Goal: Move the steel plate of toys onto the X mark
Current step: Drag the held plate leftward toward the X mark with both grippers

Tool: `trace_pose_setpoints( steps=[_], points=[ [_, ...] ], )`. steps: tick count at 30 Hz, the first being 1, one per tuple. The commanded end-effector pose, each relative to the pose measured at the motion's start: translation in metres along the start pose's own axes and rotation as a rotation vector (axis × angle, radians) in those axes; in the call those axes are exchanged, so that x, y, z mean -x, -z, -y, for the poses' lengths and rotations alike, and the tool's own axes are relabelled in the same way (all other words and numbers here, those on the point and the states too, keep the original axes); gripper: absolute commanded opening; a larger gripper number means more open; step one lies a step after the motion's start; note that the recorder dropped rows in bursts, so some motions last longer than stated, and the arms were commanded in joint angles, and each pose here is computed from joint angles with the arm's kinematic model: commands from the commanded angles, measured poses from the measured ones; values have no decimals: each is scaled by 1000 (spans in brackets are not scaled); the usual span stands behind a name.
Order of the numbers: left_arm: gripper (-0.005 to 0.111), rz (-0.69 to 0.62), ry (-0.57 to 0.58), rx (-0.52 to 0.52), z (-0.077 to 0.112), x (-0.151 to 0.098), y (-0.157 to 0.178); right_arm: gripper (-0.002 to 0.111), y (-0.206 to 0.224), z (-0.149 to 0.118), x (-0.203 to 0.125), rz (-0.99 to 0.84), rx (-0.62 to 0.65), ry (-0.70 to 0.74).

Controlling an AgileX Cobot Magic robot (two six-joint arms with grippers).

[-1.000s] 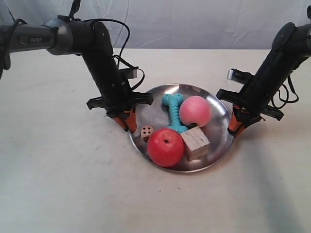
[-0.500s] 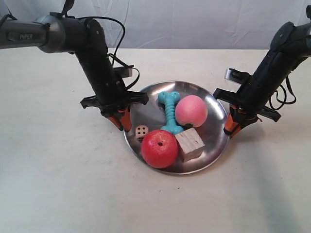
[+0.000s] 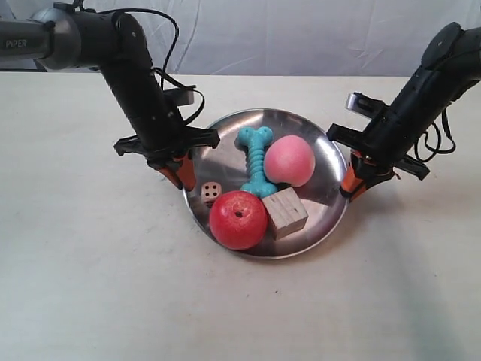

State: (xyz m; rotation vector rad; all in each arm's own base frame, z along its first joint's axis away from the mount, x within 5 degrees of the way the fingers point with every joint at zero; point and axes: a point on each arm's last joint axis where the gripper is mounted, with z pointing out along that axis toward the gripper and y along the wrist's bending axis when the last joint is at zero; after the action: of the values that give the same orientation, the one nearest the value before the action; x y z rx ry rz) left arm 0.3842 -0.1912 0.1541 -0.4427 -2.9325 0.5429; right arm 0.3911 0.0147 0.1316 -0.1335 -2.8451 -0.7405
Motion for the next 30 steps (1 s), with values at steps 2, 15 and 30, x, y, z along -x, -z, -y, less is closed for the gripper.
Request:
trace_pose_setpoints(
  steps=[2, 15, 30],
  points=[
    [0, -18, -38, 50, -9, -5, 10, -1, 3, -7, 0, 27, 3, 19],
    [0, -6, 54, 104, -64, -16, 32, -1, -44, -88, 29, 7, 65, 186],
    [0, -107, 183, 90, -126, -13, -5, -1, -70, -87, 60, 16, 157, 131]
  ],
)
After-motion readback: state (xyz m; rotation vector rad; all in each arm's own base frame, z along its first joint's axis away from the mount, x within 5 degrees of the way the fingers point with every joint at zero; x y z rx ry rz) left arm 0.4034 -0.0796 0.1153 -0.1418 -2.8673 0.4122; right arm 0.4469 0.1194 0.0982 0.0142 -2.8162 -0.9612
